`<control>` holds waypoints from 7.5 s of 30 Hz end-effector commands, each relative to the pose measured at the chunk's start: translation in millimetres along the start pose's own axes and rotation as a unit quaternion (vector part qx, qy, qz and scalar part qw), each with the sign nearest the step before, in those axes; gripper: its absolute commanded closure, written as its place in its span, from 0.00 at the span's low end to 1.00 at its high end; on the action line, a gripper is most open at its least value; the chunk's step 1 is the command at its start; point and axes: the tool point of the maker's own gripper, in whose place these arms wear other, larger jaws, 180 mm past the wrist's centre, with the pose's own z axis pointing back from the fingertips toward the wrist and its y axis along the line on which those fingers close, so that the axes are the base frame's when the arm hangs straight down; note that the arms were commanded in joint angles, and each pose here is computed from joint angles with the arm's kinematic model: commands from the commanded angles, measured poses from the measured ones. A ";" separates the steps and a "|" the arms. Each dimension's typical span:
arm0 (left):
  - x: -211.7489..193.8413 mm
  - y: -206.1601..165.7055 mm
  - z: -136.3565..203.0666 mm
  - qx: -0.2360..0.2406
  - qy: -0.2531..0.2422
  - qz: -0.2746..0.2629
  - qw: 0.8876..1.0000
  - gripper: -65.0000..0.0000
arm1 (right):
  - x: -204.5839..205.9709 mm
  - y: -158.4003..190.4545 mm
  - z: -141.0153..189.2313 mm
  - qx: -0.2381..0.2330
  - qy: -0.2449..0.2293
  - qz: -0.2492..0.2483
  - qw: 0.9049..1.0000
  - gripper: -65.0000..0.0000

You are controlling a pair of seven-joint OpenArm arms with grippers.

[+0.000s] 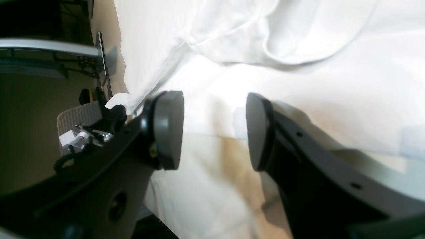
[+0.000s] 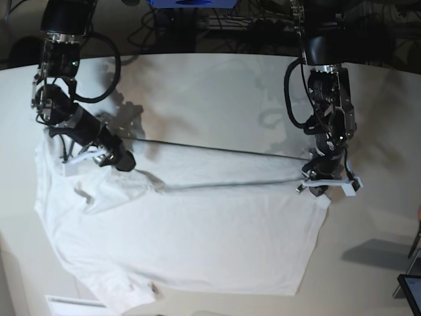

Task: Fold the T-shirt properly

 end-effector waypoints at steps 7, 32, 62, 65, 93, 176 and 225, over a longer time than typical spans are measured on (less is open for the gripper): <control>31.4 -18.7 -16.4 -0.014 -0.030 0.007 0.999 0.93 | 10.6 12.2 2.2 0.019 -0.015 0.009 1.000 0.57; 42.6 -41.2 -57.6 -0.007 -0.009 0.048 0.999 0.91 | 10.9 11.7 2.7 0.019 -0.014 0.012 1.000 0.57; 86.9 26.2 50.6 0.005 -0.118 -0.043 0.992 0.91 | 34.3 -8.9 8.4 -0.025 -0.054 -0.016 0.998 0.56; 81.3 29.6 56.7 0.006 -0.115 -0.048 0.992 0.91 | 39.1 -7.3 7.1 -0.024 -0.057 -0.014 0.998 0.56; 67.9 42.1 62.4 0.017 -0.101 -0.057 0.993 0.91 | 54.1 -12.7 -13.7 -0.025 -0.052 -0.038 0.998 0.91; 76.8 -17.3 33.1 -0.072 -0.221 -0.326 0.916 1.00 | 63.3 -24.2 70.7 -0.167 -0.223 0.382 0.881 0.98; -70.4 84.4 35.7 -0.047 -0.008 -0.388 0.920 1.00 | 45.0 -152.7 82.9 -0.282 -0.135 0.346 0.885 1.00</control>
